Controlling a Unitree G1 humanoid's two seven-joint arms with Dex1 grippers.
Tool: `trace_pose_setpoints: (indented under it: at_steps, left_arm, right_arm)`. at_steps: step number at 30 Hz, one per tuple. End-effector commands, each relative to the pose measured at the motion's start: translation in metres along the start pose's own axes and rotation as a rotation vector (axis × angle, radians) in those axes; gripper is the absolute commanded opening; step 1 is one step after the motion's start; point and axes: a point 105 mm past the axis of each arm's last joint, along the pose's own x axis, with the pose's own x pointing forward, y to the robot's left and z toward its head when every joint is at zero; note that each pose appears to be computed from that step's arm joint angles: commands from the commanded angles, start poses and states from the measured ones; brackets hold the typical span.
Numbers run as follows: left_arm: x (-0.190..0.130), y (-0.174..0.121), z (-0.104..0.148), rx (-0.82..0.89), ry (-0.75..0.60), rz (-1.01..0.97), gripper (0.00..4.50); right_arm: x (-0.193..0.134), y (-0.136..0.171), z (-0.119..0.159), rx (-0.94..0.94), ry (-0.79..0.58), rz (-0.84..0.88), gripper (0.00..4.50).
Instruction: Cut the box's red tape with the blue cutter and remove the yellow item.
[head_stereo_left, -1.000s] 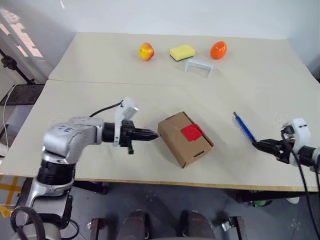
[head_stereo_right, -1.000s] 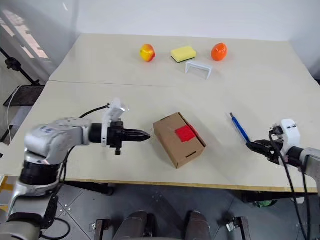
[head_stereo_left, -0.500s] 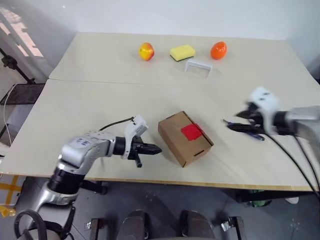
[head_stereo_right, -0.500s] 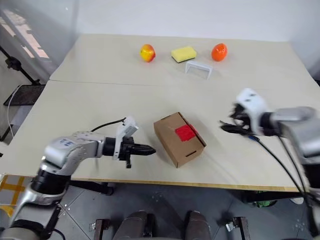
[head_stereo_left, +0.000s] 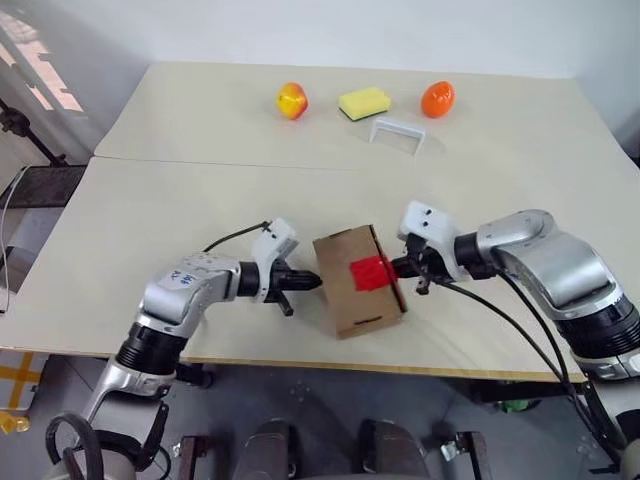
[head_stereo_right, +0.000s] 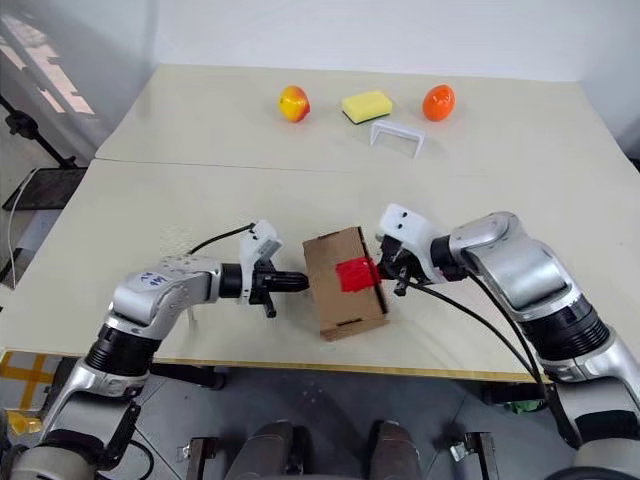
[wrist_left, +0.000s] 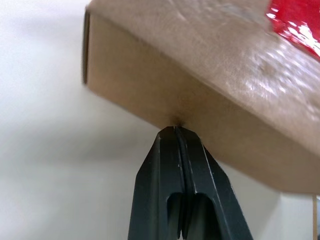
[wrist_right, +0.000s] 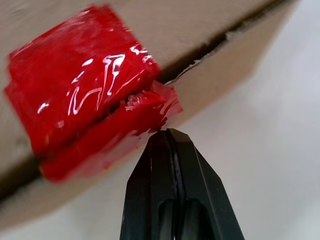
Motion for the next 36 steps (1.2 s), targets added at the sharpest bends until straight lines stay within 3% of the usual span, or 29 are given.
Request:
trace_pose_setpoints:
  at_steps: [1, 9, 16, 19, 22, 25, 30, 31, 36]
  left_arm:
    - [-0.006, -0.013, 0.005, 0.048, 0.01, -0.062, 0.0]
    - [-0.012, -0.006, 0.007, 0.069, 0.034, -0.034, 0.0]
    - [-0.038, 0.0, 0.03, 0.057, -0.051, -0.029, 0.0]
    - [-0.054, -0.009, 0.057, 0.085, -0.123, -0.095, 0.0]
    - [-0.046, -0.019, 0.068, 0.131, -0.128, -0.141, 0.0]
    - [-0.032, -0.023, 0.068, 0.157, -0.116, -0.155, 0.0]
    - [-0.009, -0.025, 0.061, 0.206, -0.076, -0.157, 0.0]
    - [-0.004, -0.023, 0.059, 0.23, -0.06, -0.147, 0.0]
    - [0.007, -0.022, 0.048, 0.307, 0.013, -0.142, 0.0]
  right_arm:
    - [0.015, 0.027, 0.008, -0.014, -0.024, 0.07, 0.02]
    - [0.015, 0.013, -0.011, 0.005, 0.036, -0.038, 0.02]
    - [-0.016, -0.024, -0.002, -0.005, -0.022, -0.276, 0.02]
    - [-0.045, -0.029, 0.011, 0.048, -0.07, -0.333, 0.58]
    - [-0.05, -0.033, 0.028, 0.126, -0.163, -0.358, 1.53]
    - [-0.043, -0.031, 0.037, 0.17, -0.21, -0.344, 2.56]
    - [-0.025, -0.025, 0.028, 0.186, -0.181, -0.323, 4.24]
    - [-0.022, -0.024, 0.023, 0.187, -0.167, -0.319, 4.44]
    - [-0.015, -0.022, 0.006, 0.18, -0.105, -0.32, 4.44]
